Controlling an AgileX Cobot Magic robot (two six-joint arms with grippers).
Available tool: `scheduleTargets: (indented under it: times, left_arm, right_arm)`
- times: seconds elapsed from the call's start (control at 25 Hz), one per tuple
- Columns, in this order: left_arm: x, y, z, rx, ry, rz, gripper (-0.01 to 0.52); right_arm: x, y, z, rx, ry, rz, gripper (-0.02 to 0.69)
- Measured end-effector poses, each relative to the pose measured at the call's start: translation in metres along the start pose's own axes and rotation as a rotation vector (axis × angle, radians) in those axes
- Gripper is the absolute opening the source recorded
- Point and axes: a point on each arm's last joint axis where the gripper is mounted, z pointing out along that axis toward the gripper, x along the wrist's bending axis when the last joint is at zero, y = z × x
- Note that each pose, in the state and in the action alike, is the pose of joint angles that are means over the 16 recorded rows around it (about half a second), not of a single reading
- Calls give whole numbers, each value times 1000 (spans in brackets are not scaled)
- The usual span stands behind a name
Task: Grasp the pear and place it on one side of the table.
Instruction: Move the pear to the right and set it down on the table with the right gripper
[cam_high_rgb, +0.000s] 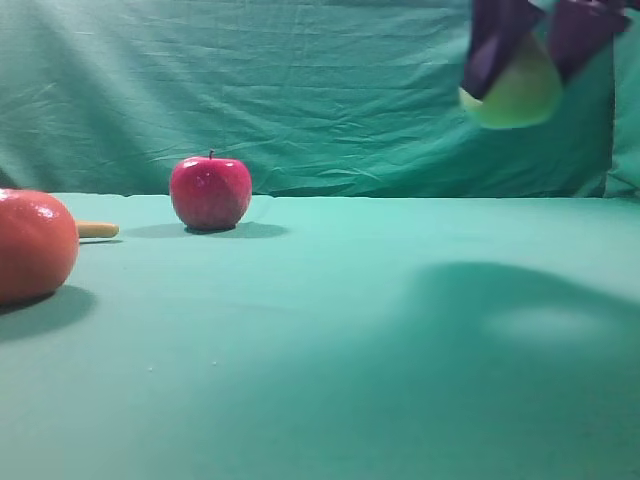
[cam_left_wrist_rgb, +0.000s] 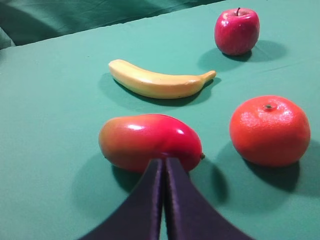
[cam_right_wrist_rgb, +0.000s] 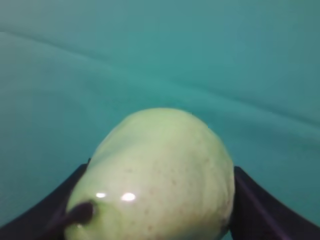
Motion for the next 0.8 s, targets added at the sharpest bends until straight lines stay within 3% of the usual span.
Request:
scheduleTargets:
  times: [0.28, 0.6, 0.72, 0.8]
  left_arm:
    - [0, 0, 0, 0, 0, 0, 0]
    - [0, 0, 0, 0, 0, 0, 0]
    - [0, 0, 0, 0, 0, 0, 0]
    - [0, 0, 0, 0, 0, 0, 0]
  right_arm:
    - [-6, -16, 14, 15, -22, 23, 517]
    - [-6, 2, -8, -17, -11, 19, 602]
    - [-5, 11, -28, -38, -2, 13, 598]
    - [-4, 17, -45, -57, 4, 8, 558]
